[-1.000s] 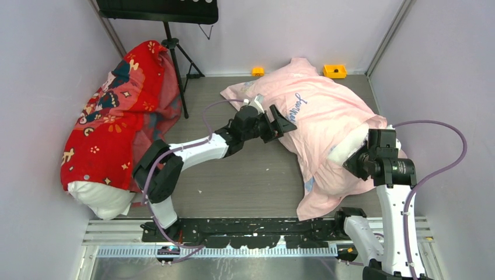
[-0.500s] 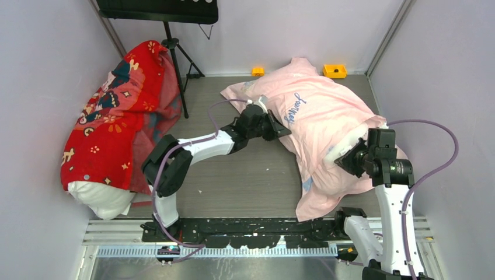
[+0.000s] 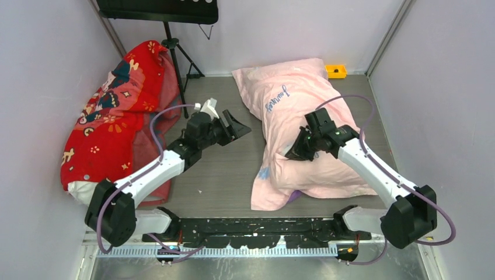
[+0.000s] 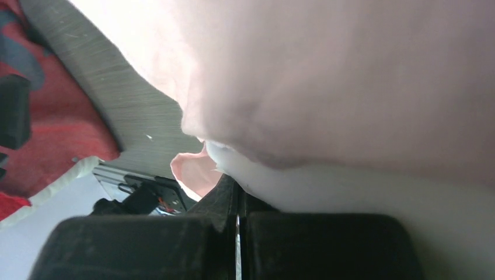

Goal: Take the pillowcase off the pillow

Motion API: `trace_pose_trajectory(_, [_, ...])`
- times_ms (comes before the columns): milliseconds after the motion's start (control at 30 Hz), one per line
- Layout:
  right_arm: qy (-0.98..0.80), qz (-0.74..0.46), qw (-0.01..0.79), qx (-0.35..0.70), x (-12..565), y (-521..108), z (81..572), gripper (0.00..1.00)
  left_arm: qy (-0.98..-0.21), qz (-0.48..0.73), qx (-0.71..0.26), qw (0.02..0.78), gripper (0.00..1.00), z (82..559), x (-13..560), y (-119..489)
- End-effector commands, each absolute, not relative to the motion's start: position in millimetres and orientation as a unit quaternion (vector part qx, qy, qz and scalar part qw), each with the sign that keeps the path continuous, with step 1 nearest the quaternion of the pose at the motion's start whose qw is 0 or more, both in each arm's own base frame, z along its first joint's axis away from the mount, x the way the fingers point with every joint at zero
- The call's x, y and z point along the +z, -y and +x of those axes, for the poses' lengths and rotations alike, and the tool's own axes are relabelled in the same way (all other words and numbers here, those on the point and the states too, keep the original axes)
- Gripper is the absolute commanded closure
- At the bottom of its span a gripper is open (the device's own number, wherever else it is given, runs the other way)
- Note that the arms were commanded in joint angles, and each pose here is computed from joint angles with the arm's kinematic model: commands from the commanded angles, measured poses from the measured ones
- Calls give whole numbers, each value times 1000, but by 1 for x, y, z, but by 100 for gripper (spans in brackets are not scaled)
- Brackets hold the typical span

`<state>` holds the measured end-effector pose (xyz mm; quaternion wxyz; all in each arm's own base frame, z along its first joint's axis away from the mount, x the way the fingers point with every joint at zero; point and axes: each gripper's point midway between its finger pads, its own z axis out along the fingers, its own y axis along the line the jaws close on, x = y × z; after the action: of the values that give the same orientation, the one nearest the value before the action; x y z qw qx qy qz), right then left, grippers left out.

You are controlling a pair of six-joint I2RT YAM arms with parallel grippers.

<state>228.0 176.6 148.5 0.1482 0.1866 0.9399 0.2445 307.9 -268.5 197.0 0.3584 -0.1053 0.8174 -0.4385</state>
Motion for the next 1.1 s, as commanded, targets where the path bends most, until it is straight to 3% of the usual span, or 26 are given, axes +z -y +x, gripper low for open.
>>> trace_pose_trajectory(0, [-903,212,215,305,183,-198,261,100,-819,-57,-450,352,22,302,203,280])
trace_pose_trajectory(167, [-897,226,251,286,200,-169,231,100,-820,-13,-476,317,3,306,211,322])
trace_pose_trajectory(567, [-895,243,261,270,197,-135,176,100,-853,11,-457,252,9,316,152,394])
trace_pose_trajectory(667, [-897,242,266,258,198,-126,168,100,-858,6,-449,249,25,325,138,400])
trace_pose_trajectory(800, [-904,258,264,216,189,-108,156,100,-849,5,-460,259,85,330,141,404])
trace_pose_trajectory(933, [-907,283,267,160,177,-84,146,100,-842,3,-452,294,93,326,153,388])
trace_pose_trajectory(967, [-907,289,270,146,175,-78,144,95,-842,7,-448,300,94,323,156,383])
trace_pose_trajectory(1000, [-906,289,275,139,174,-75,144,83,-843,11,-445,303,95,319,157,379])
trace_pose_trajectory(1067, [-906,287,281,134,176,-71,143,33,-842,22,-445,305,98,310,161,372])
